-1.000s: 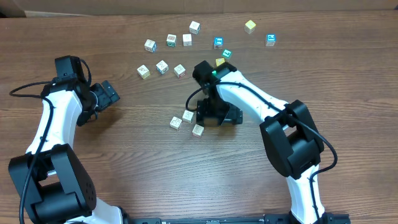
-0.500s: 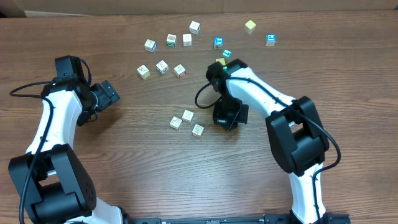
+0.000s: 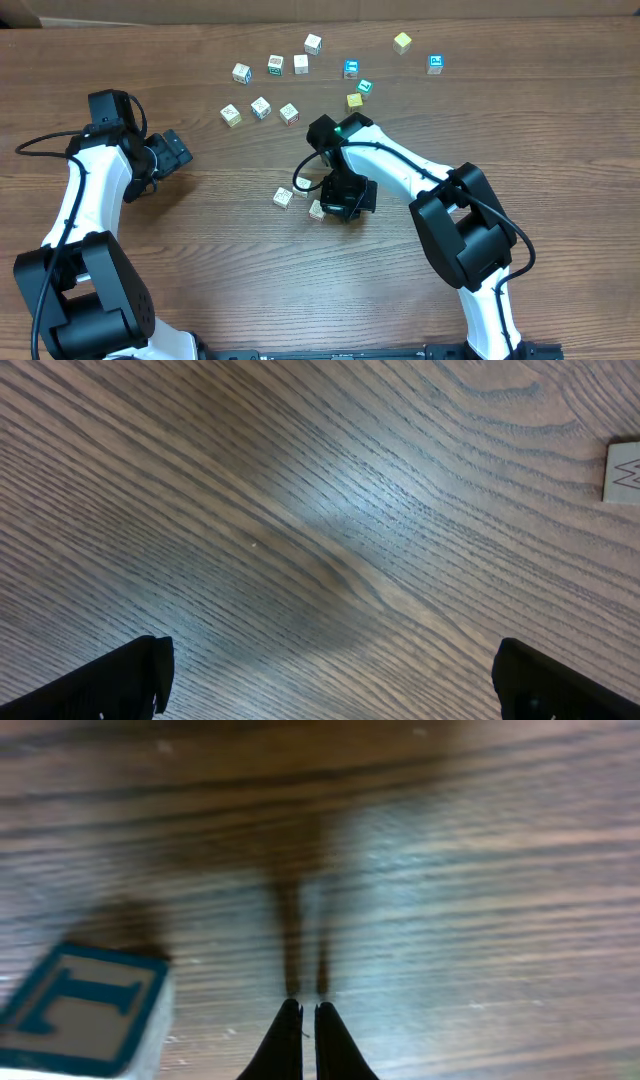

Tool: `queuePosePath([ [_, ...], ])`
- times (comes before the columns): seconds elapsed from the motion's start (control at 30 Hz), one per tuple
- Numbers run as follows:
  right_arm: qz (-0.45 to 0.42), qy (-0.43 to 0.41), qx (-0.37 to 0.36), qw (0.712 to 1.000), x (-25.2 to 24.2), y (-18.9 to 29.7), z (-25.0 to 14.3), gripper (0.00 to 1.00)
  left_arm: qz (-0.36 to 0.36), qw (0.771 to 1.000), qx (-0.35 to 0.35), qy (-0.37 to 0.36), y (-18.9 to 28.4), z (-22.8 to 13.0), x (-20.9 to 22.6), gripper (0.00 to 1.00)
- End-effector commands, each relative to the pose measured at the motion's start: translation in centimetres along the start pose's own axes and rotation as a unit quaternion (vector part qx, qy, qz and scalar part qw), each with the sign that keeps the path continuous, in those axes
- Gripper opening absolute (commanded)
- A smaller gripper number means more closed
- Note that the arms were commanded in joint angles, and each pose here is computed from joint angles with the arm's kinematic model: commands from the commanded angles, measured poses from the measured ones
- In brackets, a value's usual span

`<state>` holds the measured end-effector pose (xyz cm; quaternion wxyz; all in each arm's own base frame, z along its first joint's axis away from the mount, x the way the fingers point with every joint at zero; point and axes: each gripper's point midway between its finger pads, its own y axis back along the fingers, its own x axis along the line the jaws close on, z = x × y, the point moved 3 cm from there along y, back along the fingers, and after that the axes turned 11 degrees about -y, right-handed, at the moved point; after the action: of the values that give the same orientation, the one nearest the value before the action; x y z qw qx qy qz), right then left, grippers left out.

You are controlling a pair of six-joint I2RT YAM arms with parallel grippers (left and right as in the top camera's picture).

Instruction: Form a circle

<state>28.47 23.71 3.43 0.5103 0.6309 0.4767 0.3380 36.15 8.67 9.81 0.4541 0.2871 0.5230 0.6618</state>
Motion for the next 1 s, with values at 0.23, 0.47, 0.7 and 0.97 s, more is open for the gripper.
queuePosePath([
  [0.23,0.068,0.008,0.011,0.998,2.2,1.1,-0.6,0.04,-0.004,1.0,0.003,0.003,-0.1,0.0,-0.2,1.0],
  [0.47,0.099,0.014,0.03,0.995,3.2,1.3,-1.1,0.05,-0.004,1.0,0.003,0.003,-0.1,0.0,-0.2,1.0],
  [0.7,0.104,0.006,0.027,0.994,3.5,1.3,-0.9,0.05,-0.004,1.0,0.003,0.003,-0.1,0.0,-0.2,1.0],
  [0.97,0.088,-0.02,0.041,0.995,3.1,1.2,-1.7,0.05,-0.004,1.0,0.003,0.003,-0.1,0.0,-0.2,0.99],
])
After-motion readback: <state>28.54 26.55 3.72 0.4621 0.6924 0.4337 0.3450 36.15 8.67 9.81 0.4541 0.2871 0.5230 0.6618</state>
